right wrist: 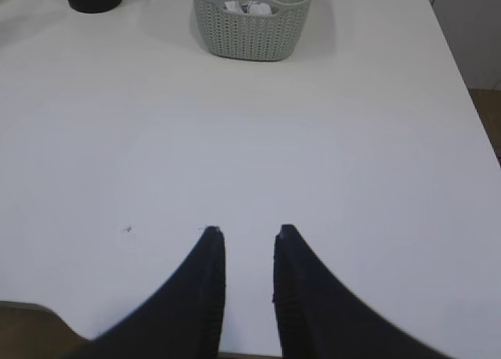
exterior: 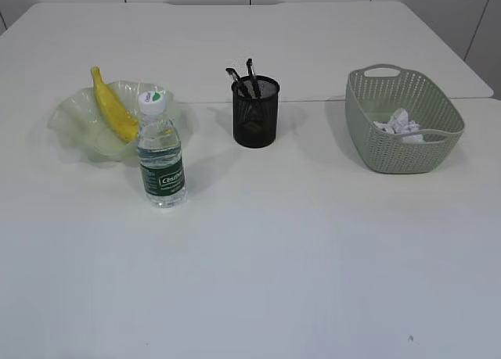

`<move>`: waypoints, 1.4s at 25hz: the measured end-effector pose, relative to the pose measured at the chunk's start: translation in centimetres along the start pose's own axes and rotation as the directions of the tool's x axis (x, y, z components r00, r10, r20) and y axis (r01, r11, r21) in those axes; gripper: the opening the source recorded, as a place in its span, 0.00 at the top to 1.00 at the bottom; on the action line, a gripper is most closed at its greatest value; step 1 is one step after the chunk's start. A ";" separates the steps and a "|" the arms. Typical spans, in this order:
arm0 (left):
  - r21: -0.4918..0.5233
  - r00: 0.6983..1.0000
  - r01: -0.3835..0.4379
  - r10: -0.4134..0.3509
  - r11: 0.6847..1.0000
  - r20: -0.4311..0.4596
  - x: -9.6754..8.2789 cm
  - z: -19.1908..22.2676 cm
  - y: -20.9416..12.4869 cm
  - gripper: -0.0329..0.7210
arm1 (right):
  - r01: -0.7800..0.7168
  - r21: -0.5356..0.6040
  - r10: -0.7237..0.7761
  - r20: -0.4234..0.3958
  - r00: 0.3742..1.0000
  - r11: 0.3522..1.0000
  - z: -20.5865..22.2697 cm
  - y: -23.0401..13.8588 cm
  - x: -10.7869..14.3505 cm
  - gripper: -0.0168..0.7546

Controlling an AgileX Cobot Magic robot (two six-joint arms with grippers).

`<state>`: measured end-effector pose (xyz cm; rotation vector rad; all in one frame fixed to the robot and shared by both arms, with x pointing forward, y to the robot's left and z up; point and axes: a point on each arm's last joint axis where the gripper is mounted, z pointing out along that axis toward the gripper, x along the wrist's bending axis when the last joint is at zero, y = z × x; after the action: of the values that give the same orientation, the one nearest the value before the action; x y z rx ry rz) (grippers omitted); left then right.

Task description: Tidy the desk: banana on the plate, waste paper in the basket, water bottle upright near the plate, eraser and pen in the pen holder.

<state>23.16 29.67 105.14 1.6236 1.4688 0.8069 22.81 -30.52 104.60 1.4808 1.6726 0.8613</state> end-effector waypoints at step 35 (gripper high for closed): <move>-0.007 0.995 0.047 -0.047 0.999 -0.084 -0.1 0.0 0.0 0.44 | -0.030 0.005 0.029 0.052 0.998 1.000 0.0 0.0 0.1 0.76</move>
<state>23.19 29.60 105.14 1.5624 1.5569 0.8605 22.79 -30.45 104.60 1.5225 1.6206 0.8276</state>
